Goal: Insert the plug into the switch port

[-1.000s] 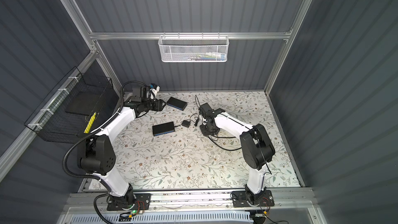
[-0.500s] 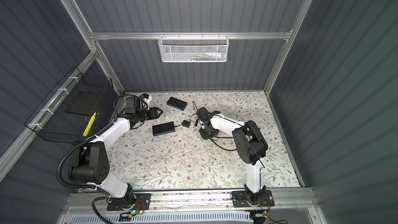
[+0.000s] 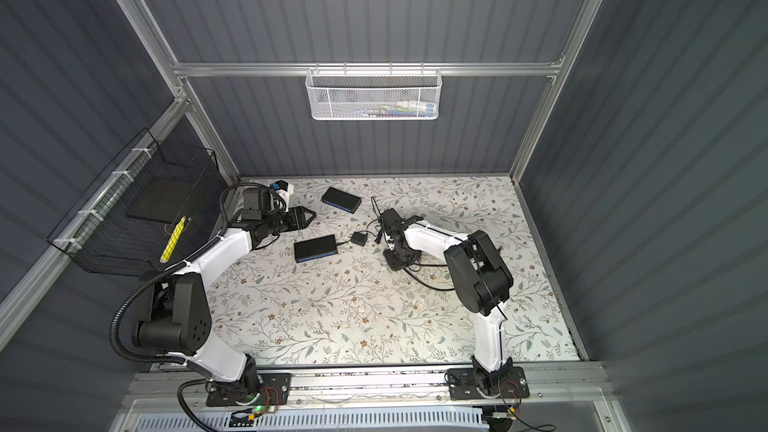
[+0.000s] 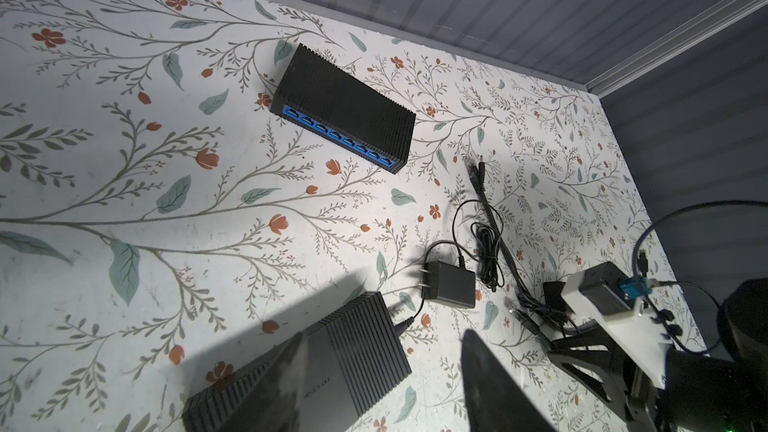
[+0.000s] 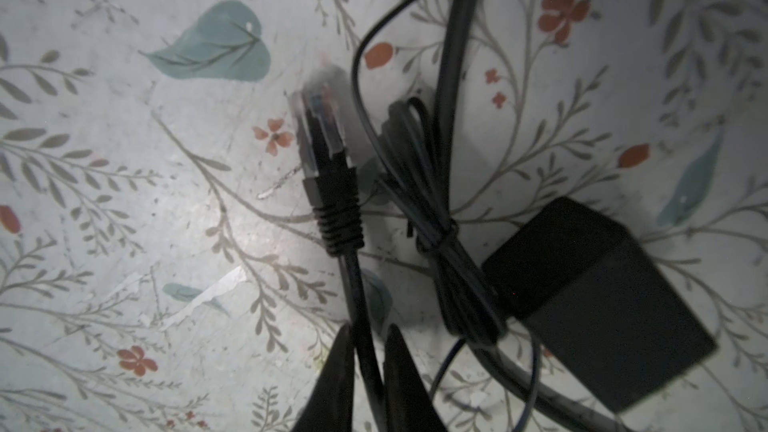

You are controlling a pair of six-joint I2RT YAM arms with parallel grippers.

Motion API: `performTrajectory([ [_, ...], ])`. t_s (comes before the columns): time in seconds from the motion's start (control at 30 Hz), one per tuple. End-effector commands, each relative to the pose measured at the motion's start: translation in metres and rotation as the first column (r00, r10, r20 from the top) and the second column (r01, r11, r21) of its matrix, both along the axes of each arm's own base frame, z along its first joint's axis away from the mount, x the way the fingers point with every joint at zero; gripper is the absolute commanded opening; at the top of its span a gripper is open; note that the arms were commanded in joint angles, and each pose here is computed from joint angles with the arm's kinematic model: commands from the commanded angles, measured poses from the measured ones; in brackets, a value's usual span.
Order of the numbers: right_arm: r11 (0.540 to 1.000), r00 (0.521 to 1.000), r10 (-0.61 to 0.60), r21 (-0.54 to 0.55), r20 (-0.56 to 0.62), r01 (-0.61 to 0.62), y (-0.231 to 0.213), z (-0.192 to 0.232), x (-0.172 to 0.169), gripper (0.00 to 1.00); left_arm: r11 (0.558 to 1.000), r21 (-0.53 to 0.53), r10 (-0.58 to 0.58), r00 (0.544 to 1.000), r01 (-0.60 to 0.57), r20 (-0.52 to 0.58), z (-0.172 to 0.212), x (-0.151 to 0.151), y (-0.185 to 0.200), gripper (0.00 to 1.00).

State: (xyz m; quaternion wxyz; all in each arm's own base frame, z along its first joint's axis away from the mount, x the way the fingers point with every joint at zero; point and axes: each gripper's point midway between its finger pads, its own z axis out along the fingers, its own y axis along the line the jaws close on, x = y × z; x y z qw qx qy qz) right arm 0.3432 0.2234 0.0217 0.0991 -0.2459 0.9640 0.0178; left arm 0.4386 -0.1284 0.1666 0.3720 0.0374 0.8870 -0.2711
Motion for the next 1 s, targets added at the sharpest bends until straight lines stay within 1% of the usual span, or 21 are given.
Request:
performTrajectory([
  [0.0, 1.0, 1.0, 0.01, 0.022, 0.004, -0.01, 0.004, 0.009, -0.001, 0.12, 0.999, -0.028, -0.024, 1.0, 0.024, -0.004, 0.003, -0.009, -0.009, 0.59],
  [0.17, 0.999, 0.999, 0.043, 0.012, 0.02, -0.043, 0.001, 0.03, -0.006, 0.04, 0.999, -0.017, -0.045, 0.999, 0.044, -0.025, -0.004, -0.02, -0.018, 0.58],
  [0.37, 0.996, 0.996, 0.075, 0.035, 0.054, -0.076, -0.002, 0.06, -0.022, 0.02, 0.996, 0.014, -0.089, 0.996, 0.089, -0.032, -0.002, -0.038, -0.036, 0.58],
  [0.43, 0.995, 0.994, 0.089, 0.031, 0.071, -0.092, 0.0, 0.071, -0.024, 0.02, 0.995, 0.002, -0.102, 0.995, 0.102, -0.025, -0.003, -0.046, -0.043, 0.58],
  [0.5, 0.996, 0.99, 0.086, 0.03, 0.109, -0.09, 0.0, 0.086, -0.02, 0.02, 0.994, -0.025, -0.111, 0.994, 0.111, -0.021, -0.003, -0.052, -0.046, 0.58],
  [0.63, 0.995, 0.981, 0.061, 0.065, 0.184, -0.074, 0.006, 0.112, -0.008, 0.03, 0.988, -0.009, -0.152, 0.988, 0.152, 0.009, 0.007, -0.06, -0.047, 0.59],
  [0.73, 0.992, 0.972, 0.029, 0.109, 0.235, -0.056, 0.015, 0.131, 0.005, 0.04, 0.978, -0.088, -0.188, 0.982, 0.19, 0.03, 0.019, -0.066, -0.06, 0.59],
  [0.8, 0.988, 0.963, -0.02, 0.156, 0.268, -0.023, 0.023, 0.141, 0.015, 0.04, 0.966, -0.146, -0.206, 0.977, 0.213, 0.061, 0.024, -0.074, -0.074, 0.58],
  [0.9, 0.968, 0.954, -0.09, 0.249, 0.284, 0.018, 0.037, 0.149, 0.026, 0.05, 0.951, -0.2, -0.214, 0.968, 0.237, 0.13, 0.027, -0.087, -0.096, 0.58],
  [0.97, 0.957, 0.951, -0.13, 0.288, 0.281, 0.045, 0.044, 0.15, 0.031, 0.05, 0.936, -0.239, -0.228, 0.962, 0.259, 0.148, 0.025, -0.094, -0.109, 0.58],
])
